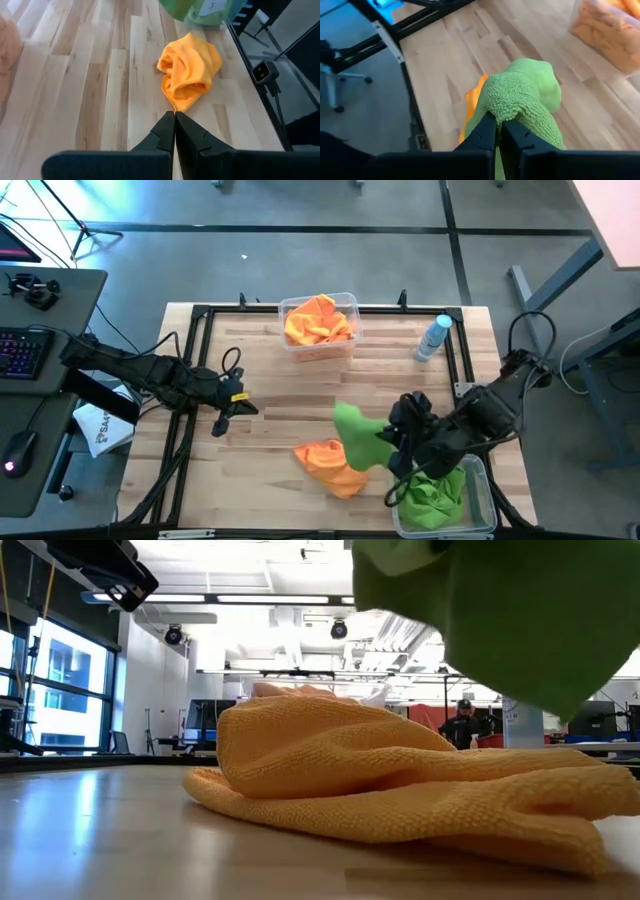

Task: Sort microfiber towel by color & place in baskets
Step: Put the green microfiber towel into the bottom transparent bin

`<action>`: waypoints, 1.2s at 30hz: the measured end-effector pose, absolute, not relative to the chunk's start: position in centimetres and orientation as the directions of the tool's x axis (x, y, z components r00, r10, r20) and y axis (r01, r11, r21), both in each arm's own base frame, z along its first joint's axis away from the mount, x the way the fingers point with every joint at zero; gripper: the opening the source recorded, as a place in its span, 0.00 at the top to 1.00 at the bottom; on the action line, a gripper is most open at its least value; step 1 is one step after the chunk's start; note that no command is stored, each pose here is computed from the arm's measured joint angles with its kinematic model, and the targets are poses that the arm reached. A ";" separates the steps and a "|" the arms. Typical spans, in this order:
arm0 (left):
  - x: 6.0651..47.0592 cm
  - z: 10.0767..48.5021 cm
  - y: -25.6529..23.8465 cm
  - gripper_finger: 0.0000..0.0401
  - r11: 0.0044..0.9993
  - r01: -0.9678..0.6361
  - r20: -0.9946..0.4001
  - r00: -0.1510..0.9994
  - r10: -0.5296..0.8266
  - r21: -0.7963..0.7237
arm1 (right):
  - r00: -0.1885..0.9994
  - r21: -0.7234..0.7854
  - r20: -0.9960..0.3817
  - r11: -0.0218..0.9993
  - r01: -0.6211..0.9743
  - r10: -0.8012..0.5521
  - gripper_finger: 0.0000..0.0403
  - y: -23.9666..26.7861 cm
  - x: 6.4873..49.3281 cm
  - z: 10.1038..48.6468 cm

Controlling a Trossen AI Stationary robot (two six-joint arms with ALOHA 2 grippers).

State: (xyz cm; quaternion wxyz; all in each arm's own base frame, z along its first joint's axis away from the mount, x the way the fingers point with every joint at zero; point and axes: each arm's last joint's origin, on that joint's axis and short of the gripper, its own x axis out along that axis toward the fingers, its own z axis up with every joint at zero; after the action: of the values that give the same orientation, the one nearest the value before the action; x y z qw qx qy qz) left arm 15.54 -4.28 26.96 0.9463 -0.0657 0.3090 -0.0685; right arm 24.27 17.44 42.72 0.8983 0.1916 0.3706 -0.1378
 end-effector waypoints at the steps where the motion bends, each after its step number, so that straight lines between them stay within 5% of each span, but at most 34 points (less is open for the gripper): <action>1: 15.5 27.0 -4.3 1.00 0.981 0.082 -0.576 0.799 -0.170 -0.176 | 0.690 0.250 -0.718 0.891 0.378 -0.091 1.00 17.5 23.9 42.9; 14: 15.7 27.2 -4.3 1.00 0.971 0.036 -0.549 0.819 -0.164 -0.236 | 0.707 0.496 -0.682 0.828 0.260 0.187 1.00 17.4 16.5 46.7; 24: 15.8 27.3 -4.3 1.00 0.967 0.029 -0.538 0.826 -0.166 -0.254 | 0.338 0.509 -0.859 0.710 0.486 0.385 1.00 17.4 12.1 45.8; 31: 15.8 27.3 -4.3 1.00 0.966 0.028 -0.538 0.826 -0.166 -0.256 | 0.178 0.457 -0.875 0.648 0.609 0.451 1.00 18.8 11.6 45.0; 36: 15.8 27.3 -4.2 1.00 0.971 0.014 -0.538 0.831 -0.145 -0.239 | 0.188 0.422 -0.890 0.597 0.682 0.415 1.00 19.7 11.9 44.5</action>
State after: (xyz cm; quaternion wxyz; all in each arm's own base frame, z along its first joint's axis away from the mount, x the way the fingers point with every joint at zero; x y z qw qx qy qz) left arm 15.80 -4.25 27.32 0.9500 -0.1132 0.2881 -0.0419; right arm 11.94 19.69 44.47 0.6352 0.4365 0.6285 -0.1050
